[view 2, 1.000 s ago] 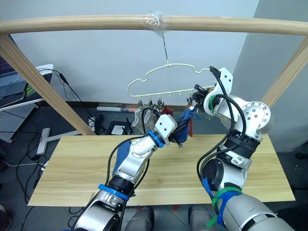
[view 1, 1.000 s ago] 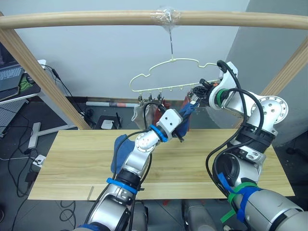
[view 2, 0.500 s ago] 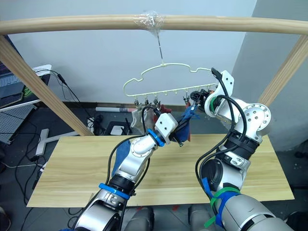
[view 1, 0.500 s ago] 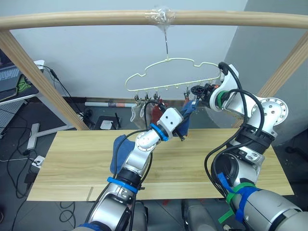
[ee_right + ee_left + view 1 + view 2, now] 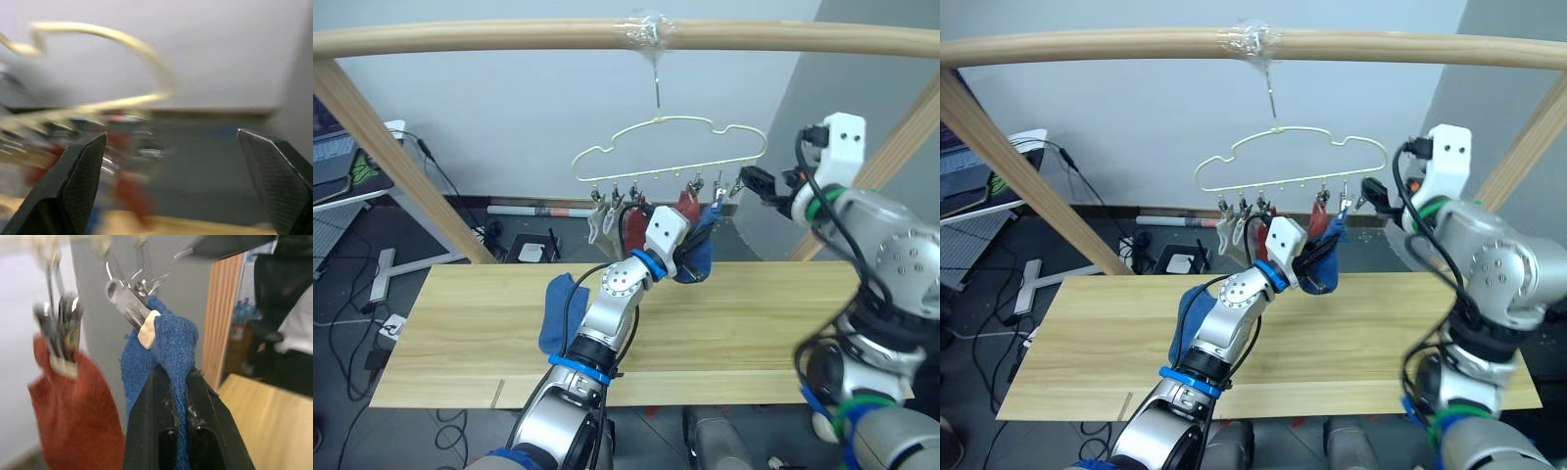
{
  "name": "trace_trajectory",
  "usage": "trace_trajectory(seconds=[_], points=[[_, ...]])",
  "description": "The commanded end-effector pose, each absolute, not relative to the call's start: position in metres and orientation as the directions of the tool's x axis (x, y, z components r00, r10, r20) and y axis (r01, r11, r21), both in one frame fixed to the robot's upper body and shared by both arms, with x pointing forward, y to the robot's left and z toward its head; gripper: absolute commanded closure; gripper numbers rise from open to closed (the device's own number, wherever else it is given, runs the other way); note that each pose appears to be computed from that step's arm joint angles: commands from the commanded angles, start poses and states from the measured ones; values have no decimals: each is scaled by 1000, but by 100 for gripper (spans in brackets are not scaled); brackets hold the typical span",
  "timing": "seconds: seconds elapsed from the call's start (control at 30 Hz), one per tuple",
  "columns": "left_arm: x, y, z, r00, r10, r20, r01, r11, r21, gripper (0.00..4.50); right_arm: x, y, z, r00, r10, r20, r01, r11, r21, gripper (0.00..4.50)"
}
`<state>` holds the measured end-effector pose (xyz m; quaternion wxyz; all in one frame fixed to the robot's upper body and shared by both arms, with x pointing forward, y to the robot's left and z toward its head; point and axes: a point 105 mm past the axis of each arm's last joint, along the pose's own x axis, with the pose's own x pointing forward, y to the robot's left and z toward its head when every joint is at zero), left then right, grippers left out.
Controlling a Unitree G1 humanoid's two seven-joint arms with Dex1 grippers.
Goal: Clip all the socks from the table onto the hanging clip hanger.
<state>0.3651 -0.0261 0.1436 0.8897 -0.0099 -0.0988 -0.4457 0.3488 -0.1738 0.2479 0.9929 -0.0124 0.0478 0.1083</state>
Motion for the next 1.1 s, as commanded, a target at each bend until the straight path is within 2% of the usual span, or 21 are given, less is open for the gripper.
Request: trace_trajectory(seconds=[0.03, 0.17, 0.33, 0.4, 0.53, 0.6, 0.7, 0.87, 0.93, 1.1], points=[[362, -40, 158, 529, -819, 223, 835, 549, 36, 317, 342, -157, 263, 957, 287, 25, -282, 951, -128, 0], [363, -39, 153, 528, -826, 198, 843, 538, -4, 200, 339, -158, 261, 958, 273, 83, -270, 961, -54, 0], [363, -22, 140, 552, -820, 152, 829, 559, 4, 44, 332, -152, 246, 954, 285, 90, -278, 957, -83, 0], [364, -8, 136, 572, -810, 130, 815, 579, 14, 3, 331, -149, 240, 953, 286, 97, -278, 957, -85, 0], [362, 35, 137, 616, -782, 97, 782, 622, 50, 3, 329, -140, 227, 953, 280, 115, -271, 958, -90, 0], [356, 59, 149, 621, -777, 100, 771, 629, 100, 0, 330, -137, 221, 956, 264, 125, -255, 963, -85, 37], [347, 83, 162, 618, -782, 80, 765, 621, 170, 0, 334, -133, 215, 960, 243, 136, -232, 968, -95, 128], [330, 112, 186, 608, -792, 52, 758, 599, 258, 0, 343, -130, 211, 964, 206, 166, -198, 978, -62, 128], [324, 113, 191, 602, -797, 52, 761, 592, 265, 0, 347, -128, 209, 966, 196, 169, -187, 980, -68, 164], [314, 115, 195, 597, -801, 46, 764, 585, 272, 0, 358, -128, 206, 973, 161, 167, -153, 987, -55, 164]])
